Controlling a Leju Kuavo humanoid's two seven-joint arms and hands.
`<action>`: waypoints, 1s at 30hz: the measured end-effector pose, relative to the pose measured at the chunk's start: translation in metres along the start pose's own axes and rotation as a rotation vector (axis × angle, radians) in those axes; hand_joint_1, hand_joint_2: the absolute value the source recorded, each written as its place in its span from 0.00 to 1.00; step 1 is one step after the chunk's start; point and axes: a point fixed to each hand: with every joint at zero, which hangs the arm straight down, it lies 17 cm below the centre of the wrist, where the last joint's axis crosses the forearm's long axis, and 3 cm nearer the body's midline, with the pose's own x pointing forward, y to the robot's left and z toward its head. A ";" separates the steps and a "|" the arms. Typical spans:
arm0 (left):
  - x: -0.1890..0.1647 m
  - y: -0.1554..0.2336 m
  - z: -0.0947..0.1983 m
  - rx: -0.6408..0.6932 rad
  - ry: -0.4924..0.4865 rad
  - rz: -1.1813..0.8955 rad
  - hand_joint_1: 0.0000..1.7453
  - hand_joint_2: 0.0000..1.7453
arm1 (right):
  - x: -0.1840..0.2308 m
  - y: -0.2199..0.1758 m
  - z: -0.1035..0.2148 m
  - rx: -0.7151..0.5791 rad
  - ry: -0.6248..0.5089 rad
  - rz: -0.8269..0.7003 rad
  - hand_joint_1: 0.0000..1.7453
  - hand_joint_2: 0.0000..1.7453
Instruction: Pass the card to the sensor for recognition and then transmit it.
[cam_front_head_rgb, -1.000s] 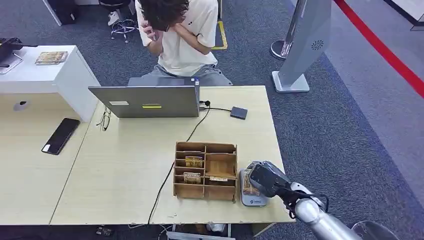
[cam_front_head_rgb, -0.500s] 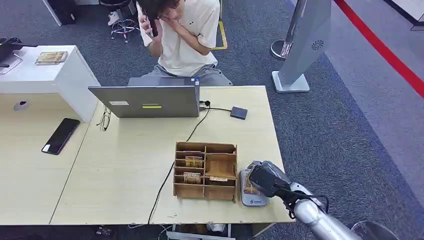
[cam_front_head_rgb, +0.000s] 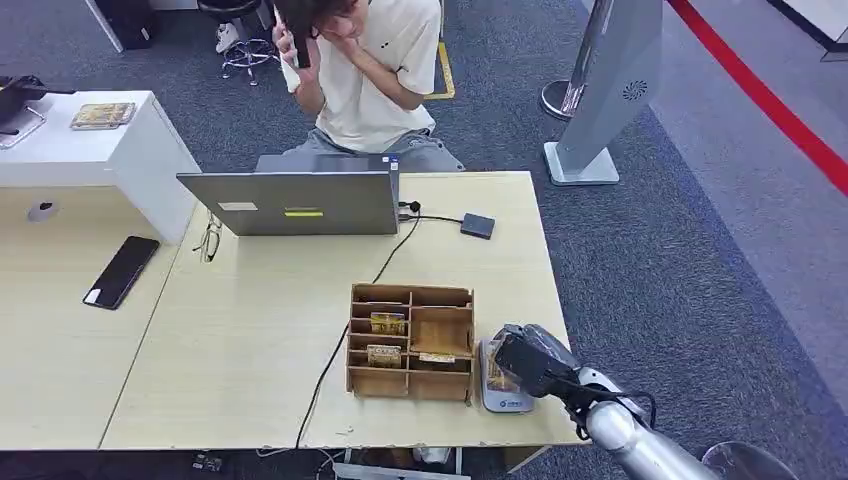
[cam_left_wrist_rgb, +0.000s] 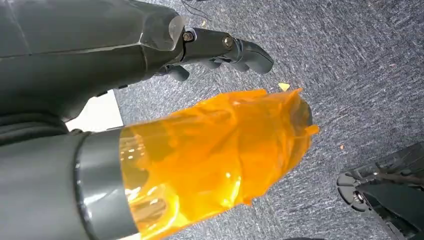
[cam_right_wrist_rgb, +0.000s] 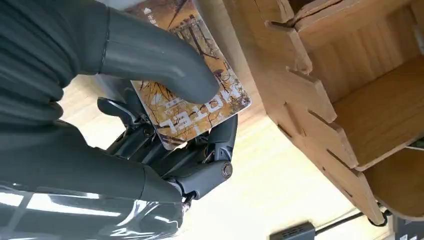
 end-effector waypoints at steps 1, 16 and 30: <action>0.000 0.000 0.000 0.000 0.000 0.000 0.00 0.00 | 0.000 0.000 0.000 0.000 0.000 0.002 1.00 1.00; 0.000 0.000 0.000 0.002 0.000 0.001 0.00 0.00 | -0.002 0.000 0.000 -0.001 0.005 0.007 1.00 1.00; 0.000 0.001 0.000 0.005 0.000 0.001 0.00 0.00 | -0.003 -0.001 -0.002 0.000 0.005 0.011 1.00 1.00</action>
